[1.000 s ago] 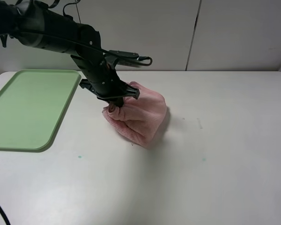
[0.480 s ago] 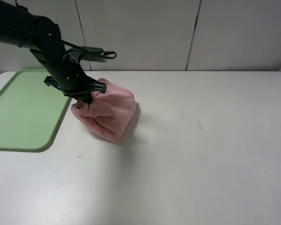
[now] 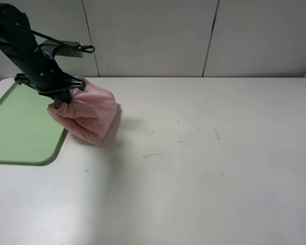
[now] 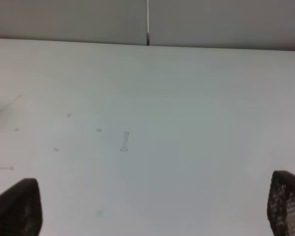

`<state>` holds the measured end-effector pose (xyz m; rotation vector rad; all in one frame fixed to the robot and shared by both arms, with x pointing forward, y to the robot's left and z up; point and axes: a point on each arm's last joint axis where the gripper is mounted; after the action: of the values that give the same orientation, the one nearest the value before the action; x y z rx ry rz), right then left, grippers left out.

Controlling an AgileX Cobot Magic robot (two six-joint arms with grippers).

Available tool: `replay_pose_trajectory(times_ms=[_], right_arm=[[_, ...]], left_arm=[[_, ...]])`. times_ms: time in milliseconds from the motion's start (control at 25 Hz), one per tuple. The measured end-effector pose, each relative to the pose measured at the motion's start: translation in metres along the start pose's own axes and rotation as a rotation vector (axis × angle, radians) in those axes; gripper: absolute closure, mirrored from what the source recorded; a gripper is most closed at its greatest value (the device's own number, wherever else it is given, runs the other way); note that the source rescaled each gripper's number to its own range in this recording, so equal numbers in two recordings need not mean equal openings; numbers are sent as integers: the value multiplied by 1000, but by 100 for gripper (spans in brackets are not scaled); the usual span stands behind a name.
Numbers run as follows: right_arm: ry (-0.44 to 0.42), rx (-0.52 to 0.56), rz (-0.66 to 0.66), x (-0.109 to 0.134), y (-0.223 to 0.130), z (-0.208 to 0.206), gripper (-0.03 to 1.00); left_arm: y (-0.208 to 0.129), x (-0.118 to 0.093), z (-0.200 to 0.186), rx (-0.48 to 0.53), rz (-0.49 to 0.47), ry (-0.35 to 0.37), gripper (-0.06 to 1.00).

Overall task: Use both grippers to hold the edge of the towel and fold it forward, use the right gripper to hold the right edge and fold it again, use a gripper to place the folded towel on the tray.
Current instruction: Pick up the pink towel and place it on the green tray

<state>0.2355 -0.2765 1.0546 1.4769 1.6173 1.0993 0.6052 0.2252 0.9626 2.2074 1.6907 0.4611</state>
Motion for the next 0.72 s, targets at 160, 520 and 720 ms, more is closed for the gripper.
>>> replay_pose_trajectory(times_ms=[160, 520, 720], right_arm=[[0, 0, 0, 0, 0, 0, -3], [0, 0, 0, 0, 0, 0, -3], [0, 0, 0, 0, 0, 0, -3]], left_arm=[[-1, 20, -5, -1, -5, 41, 83], [-9, 56, -6, 23, -26, 108, 83], [-25, 77, -1, 45, -79, 130, 83]])
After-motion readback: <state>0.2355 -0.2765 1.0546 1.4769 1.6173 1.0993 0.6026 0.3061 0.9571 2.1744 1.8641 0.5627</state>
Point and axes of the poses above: a point on each arm's last joint axis where the gripper is mounted, z pointing out along that axis toward the gripper, x along the wrist's bending axis when the last joint is at zero, y = z × x, and after that the axes turned 4 degrees about z, right-handed
